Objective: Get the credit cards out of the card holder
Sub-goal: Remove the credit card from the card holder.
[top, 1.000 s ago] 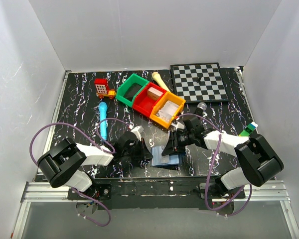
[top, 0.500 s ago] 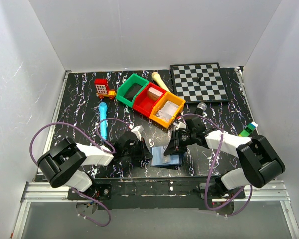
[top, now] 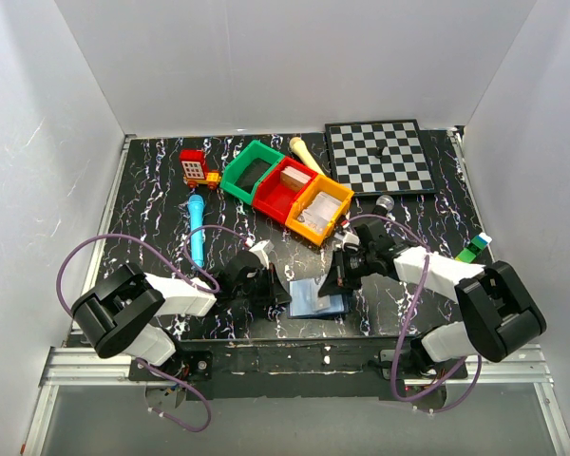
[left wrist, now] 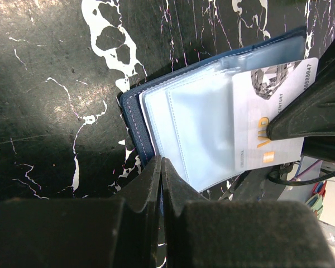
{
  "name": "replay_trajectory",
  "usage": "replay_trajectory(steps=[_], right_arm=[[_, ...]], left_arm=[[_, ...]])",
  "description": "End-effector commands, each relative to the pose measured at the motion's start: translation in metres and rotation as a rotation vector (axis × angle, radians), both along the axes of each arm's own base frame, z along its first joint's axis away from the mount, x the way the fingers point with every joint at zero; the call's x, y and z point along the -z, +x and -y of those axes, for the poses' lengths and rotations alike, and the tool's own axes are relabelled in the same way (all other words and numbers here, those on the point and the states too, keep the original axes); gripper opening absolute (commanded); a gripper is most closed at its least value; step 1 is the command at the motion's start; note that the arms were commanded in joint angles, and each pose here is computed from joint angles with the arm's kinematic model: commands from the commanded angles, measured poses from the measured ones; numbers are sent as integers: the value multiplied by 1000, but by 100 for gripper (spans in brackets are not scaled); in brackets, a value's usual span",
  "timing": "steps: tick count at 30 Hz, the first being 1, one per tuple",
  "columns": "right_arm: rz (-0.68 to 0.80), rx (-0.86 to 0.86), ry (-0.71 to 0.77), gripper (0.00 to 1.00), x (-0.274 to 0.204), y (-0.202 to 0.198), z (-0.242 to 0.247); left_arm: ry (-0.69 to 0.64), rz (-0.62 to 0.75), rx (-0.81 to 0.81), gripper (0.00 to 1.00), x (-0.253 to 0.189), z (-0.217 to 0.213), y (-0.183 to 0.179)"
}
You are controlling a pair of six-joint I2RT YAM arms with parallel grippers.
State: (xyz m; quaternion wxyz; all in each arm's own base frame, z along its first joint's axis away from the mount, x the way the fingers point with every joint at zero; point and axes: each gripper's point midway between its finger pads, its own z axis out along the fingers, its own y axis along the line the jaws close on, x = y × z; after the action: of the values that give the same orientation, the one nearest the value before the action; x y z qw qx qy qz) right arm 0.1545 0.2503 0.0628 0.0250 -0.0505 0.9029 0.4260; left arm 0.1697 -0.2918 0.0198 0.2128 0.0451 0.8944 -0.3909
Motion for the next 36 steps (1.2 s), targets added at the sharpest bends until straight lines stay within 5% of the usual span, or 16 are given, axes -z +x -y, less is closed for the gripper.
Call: replay_trajectory(steps=[1, 12, 17, 22, 27, 31, 36], right_arm=[[83, -6, -65, 1, -9, 11, 8], [182, 6, -162, 1, -37, 16, 27], [310, 0, -140, 1, -76, 21, 31], [488, 95, -122, 1, -112, 40, 36], [642, 152, 145, 1, -153, 38, 15], [603, 61, 401, 1, -186, 18, -11], [551, -8, 628, 1, -218, 8, -30]], left_arm=[[93, -24, 1, 0, 19, -18, -10], [58, 59, 32, 3, -12, -9, -1], [-4, 154, 52, 50, -70, 5, 13], [-94, 272, -3, 68, -147, 7, 26], [-271, 427, -108, 97, -196, -7, 31], [-497, 451, -121, 98, -211, -12, 15], [-533, 504, 57, 98, -217, -1, -8]])
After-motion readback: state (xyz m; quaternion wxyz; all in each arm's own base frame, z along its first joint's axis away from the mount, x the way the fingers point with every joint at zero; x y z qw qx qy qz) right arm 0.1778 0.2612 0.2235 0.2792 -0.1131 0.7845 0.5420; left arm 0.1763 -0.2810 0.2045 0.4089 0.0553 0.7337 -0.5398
